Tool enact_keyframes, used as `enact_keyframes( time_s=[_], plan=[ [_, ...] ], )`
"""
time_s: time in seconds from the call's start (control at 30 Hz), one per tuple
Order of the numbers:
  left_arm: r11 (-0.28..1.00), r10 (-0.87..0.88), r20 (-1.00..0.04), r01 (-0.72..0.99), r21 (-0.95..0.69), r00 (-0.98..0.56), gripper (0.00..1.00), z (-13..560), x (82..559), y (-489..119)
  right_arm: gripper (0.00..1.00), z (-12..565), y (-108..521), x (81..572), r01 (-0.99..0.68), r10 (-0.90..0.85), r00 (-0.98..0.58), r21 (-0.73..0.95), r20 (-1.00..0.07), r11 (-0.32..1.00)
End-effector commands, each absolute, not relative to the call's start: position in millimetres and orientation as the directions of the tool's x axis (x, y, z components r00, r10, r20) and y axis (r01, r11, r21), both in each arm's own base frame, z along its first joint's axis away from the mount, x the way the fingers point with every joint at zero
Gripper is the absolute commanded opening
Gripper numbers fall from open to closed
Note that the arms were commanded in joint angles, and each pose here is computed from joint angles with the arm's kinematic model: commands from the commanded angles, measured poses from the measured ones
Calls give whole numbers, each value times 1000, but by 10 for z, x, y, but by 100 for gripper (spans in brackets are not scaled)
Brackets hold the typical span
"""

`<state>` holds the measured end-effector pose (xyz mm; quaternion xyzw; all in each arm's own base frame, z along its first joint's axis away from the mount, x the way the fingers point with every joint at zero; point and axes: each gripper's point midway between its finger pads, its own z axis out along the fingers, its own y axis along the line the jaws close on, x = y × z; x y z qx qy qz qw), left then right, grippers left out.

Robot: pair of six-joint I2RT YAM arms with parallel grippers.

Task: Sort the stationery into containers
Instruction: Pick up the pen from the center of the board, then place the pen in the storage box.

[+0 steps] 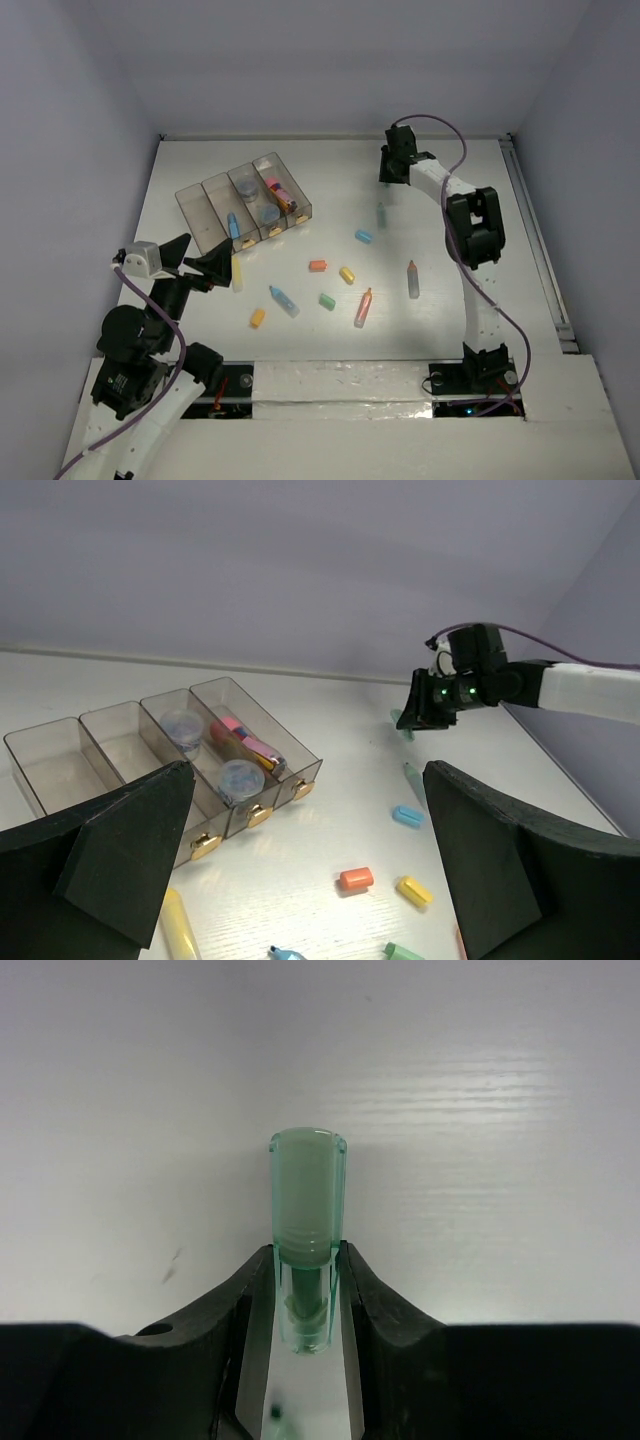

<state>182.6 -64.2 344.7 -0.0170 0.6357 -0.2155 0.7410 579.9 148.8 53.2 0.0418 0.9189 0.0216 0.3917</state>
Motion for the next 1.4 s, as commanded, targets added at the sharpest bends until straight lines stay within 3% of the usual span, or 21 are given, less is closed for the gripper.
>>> enact_keyframes(
  time_s=[0.0,0.13,0.27,0.47,0.63,0.97,1.1,1.13,1.23,1.37],
  plan=[
    [909,-343,-930,298,-293,131,99,3548,1871,-644,16,1760,2052,5842,-112,145,-468,221,-872,969],
    [908,-340,-932,300,-291,125,99,3542,1885,-660,17,2120,2808,5387,-299,97,-425,241,-900,923],
    [912,-336,-934,289,-290,123,99,3530,1902,-645,17,2285,3871,4762,-553,48,-437,310,-898,773],
    [919,-341,-930,255,-300,136,99,3532,1900,-569,17,2267,5009,4011,-720,1,-437,351,-899,599],
    [921,-338,-932,251,-299,131,99,3519,1919,-570,17,2223,5414,3946,-740,16,-436,368,-900,563],
    [919,-332,-935,264,-293,121,99,3507,1930,-607,19,1794,5619,4090,-705,-39,-462,340,-886,622],
    [921,-330,-936,258,-291,121,99,3498,1940,-598,33,1715,5677,4083,-706,-40,-480,359,-876,610],
    [921,-330,-937,257,-292,118,99,3493,1946,-601,45,1710,5686,4079,-707,-40,-483,363,-875,607],
    [922,-329,-937,256,-292,115,99,3486,1950,-603,64,1798,5700,4043,-721,-36,-478,369,-878,586],
    [923,-327,-938,250,-291,116,99,3484,1960,-593,73,2181,5645,3995,-744,5,-433,360,-901,563]
  ],
)
